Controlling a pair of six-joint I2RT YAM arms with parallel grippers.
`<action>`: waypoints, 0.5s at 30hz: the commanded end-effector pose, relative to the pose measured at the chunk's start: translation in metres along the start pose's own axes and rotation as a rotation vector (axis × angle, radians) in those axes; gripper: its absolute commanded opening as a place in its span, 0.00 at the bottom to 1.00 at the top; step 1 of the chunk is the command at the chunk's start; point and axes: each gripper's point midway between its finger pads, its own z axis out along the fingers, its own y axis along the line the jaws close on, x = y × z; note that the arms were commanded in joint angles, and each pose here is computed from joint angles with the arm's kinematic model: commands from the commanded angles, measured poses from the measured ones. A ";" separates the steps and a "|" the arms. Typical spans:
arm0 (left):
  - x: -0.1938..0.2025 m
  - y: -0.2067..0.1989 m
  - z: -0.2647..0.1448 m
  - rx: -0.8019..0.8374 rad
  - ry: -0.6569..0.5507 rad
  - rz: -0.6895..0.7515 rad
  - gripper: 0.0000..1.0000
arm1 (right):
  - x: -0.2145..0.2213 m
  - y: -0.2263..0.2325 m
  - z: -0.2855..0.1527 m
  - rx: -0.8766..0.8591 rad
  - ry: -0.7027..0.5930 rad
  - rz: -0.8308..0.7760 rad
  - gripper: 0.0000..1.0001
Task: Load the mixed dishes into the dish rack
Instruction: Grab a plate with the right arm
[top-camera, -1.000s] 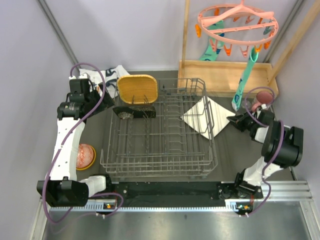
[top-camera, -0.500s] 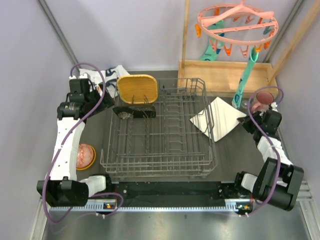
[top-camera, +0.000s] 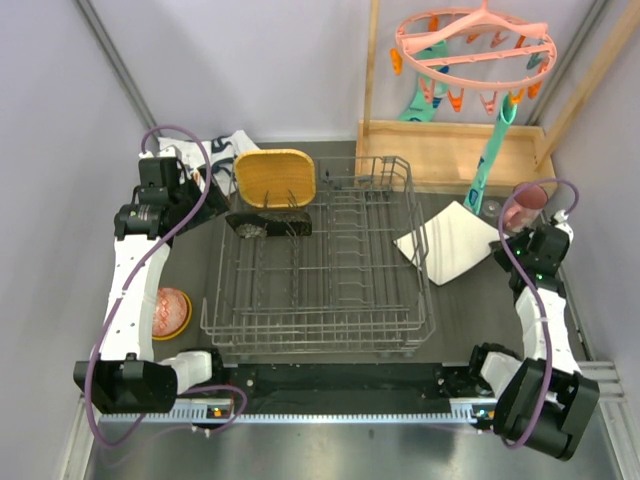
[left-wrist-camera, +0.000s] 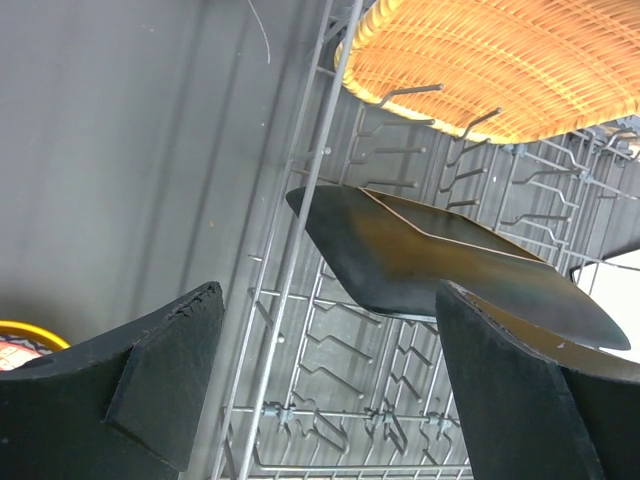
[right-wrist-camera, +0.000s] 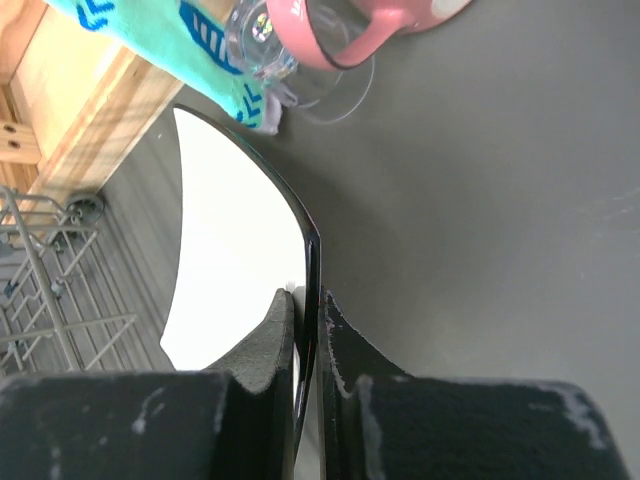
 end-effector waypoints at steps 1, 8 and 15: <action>-0.012 -0.008 -0.006 0.044 -0.054 -0.002 0.91 | -0.038 -0.004 -0.013 0.076 -0.138 -0.102 0.00; -0.017 -0.010 -0.009 0.046 -0.069 0.005 0.91 | -0.057 0.021 -0.024 0.002 -0.170 -0.079 0.00; -0.015 -0.024 -0.008 0.124 -0.055 0.012 0.91 | -0.078 0.049 -0.039 -0.079 -0.197 -0.066 0.00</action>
